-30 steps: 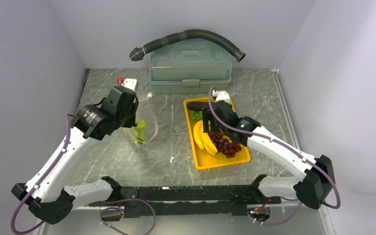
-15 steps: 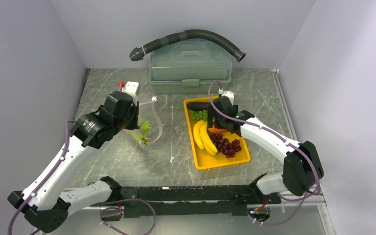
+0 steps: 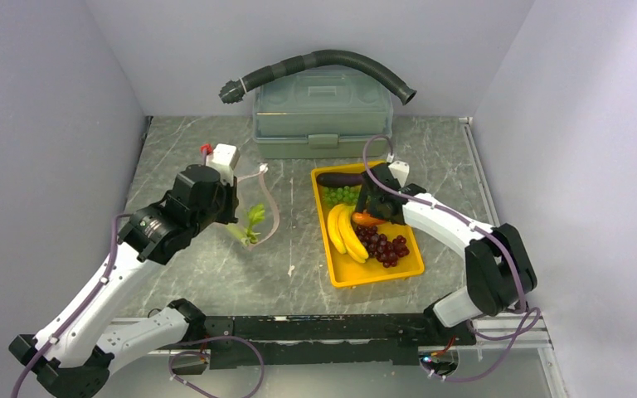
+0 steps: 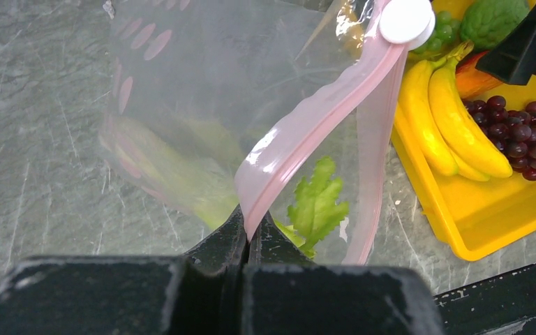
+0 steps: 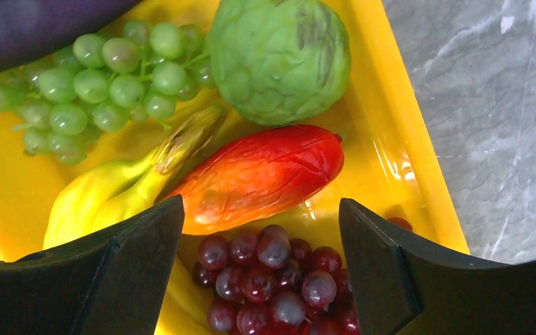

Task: Place the food in the zip-top bag and seal the zipper
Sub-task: Pick up the fake fruit from the bin, then place the fake fruit in the zipper food storage bag, then pick up the fake vegetable from the bin.

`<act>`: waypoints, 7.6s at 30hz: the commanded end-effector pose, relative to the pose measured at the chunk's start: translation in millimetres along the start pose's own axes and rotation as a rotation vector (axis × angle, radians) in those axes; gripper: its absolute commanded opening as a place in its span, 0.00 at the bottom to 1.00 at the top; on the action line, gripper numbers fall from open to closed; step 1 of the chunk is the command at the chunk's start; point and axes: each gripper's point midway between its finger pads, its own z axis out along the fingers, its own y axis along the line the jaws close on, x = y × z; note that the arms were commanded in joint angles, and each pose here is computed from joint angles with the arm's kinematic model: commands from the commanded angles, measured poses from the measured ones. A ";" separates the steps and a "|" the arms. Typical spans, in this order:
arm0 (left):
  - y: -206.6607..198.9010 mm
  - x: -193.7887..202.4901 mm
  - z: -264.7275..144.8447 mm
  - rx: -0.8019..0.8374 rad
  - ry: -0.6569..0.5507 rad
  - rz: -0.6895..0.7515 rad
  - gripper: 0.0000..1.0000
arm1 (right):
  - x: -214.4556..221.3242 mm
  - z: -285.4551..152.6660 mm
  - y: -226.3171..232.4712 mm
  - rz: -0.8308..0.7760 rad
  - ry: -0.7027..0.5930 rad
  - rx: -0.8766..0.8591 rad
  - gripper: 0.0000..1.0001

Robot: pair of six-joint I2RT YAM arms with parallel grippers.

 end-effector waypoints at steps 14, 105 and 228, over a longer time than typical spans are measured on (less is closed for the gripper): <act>0.5 -4.9 -4.4 0.035 -0.097 0.000 0.00 | 14.9 43.2 0.2 0.250 0.063 0.085 0.78; -12.6 -7.8 -8.2 0.228 -0.114 -0.059 0.00 | 63.6 -195.6 301.9 -0.852 -0.279 -1.033 0.04; -8.3 -1.5 1.5 0.201 -0.075 -0.069 0.00 | -84.9 43.9 15.8 -0.151 -0.074 0.006 0.84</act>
